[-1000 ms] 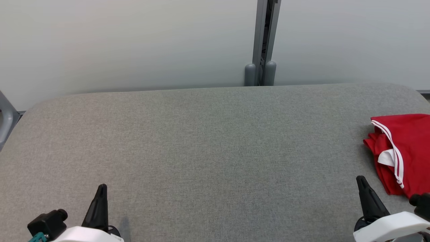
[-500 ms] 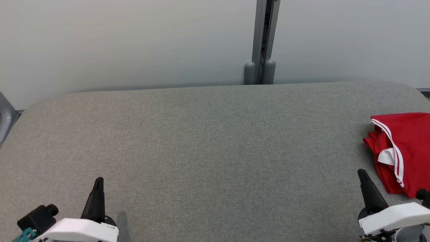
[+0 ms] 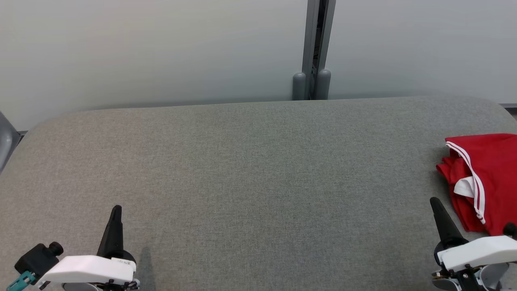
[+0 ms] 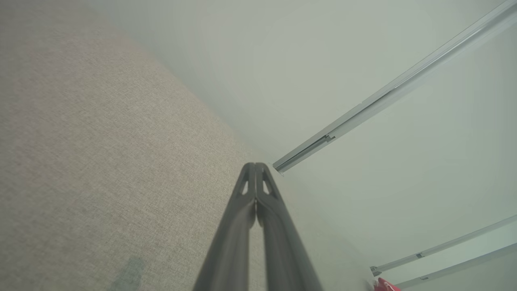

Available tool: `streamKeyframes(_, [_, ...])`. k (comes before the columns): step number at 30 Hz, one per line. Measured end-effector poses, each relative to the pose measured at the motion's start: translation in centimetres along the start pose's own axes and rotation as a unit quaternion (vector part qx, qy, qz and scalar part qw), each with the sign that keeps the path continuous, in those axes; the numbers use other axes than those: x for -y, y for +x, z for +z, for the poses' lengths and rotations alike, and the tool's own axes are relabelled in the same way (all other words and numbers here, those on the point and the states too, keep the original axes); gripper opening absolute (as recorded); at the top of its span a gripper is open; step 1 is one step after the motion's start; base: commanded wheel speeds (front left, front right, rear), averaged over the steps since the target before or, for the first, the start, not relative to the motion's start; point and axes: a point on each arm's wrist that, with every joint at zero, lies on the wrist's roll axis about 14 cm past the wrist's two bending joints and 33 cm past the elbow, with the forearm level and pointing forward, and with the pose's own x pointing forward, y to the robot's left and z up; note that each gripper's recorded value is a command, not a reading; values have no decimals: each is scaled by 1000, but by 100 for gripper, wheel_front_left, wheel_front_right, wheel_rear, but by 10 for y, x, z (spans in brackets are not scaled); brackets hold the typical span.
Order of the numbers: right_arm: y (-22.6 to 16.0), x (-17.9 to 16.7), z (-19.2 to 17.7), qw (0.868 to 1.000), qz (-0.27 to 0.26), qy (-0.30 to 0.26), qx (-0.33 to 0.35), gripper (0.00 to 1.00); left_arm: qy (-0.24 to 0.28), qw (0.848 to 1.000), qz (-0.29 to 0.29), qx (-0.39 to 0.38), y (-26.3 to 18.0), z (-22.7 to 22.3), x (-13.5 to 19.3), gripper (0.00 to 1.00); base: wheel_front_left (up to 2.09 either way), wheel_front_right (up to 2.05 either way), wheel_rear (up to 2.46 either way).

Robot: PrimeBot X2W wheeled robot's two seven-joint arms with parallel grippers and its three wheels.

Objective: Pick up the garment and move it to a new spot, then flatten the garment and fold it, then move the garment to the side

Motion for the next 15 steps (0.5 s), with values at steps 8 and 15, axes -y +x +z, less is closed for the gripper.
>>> streamKeyframes(8, [6, -1, 3, 999, 3, 44, 3, 0, -44, 999, -4, 2, 5, 3, 2, 0, 0, 0, 0])
streamKeyframes(15, [10, 0, 6, 997, 4, 81, 6, 0, -84, 996, -5, 3, 8, 2, 4, 0, 0, 0, 0])
